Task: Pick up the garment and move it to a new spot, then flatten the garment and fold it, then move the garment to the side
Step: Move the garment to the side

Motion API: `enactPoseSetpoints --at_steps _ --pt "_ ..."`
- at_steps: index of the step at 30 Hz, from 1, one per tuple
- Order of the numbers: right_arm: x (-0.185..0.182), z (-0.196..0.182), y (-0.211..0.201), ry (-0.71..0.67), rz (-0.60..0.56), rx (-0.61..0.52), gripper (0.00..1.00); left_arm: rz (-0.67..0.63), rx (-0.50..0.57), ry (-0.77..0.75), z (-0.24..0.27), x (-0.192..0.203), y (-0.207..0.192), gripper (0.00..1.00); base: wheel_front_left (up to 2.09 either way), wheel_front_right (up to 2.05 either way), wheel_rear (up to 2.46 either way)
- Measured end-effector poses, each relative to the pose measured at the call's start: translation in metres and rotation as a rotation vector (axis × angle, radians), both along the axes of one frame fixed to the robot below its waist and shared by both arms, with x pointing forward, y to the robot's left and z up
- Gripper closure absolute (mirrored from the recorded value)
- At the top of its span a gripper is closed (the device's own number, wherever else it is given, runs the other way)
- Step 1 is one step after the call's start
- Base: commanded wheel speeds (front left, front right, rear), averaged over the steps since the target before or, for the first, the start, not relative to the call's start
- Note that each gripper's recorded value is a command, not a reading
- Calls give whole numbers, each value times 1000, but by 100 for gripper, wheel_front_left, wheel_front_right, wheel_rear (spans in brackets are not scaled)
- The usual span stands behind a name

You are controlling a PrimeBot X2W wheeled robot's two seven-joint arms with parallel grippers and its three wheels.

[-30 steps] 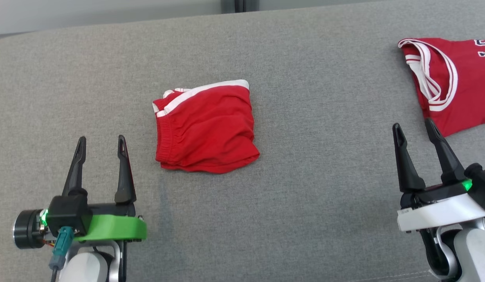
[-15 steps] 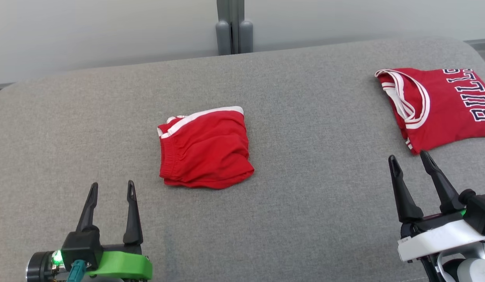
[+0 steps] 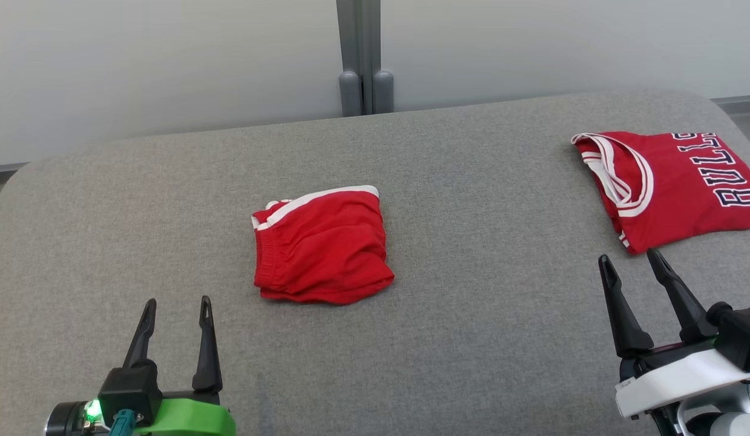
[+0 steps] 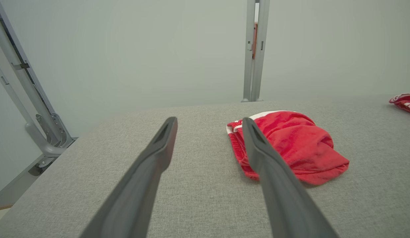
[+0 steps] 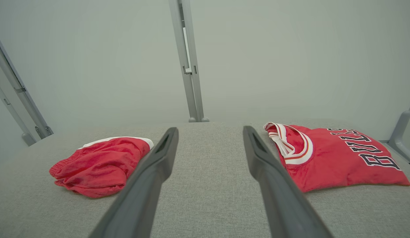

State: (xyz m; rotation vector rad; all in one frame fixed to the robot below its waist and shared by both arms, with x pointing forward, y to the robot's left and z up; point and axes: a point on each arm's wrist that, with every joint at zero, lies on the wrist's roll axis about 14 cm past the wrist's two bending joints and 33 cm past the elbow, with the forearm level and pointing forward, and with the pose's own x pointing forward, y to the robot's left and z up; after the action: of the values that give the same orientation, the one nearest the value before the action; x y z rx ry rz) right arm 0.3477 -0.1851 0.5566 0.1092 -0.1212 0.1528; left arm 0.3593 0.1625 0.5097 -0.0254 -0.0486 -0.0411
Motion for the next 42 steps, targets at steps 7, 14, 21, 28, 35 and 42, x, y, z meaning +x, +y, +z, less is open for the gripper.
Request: enactPoseSetpoints --at_steps 7,14,21,28,35,42 --pt "-1 -3 0 12 -1 1 0 5 3 7 -2 -1 3 0 0 0 0" --pt "2 -5 0 22 -2 -4 0 11 4 17 -5 -1 5 0 0 0 0" --pt "12 -16 3 67 13 -16 0 19 -2 -18 4 11 7 0 0 0 0" --pt "49 -26 17 106 71 -39 0 18 -12 -102 26 40 6 0 0 0 0" --pt "100 -65 72 206 231 -24 0 12 -25 -106 23 67 5 0 0 0 0" --pt "126 -114 159 325 440 45 0 37 -15 -80 10 78 13 0 0 0 0"
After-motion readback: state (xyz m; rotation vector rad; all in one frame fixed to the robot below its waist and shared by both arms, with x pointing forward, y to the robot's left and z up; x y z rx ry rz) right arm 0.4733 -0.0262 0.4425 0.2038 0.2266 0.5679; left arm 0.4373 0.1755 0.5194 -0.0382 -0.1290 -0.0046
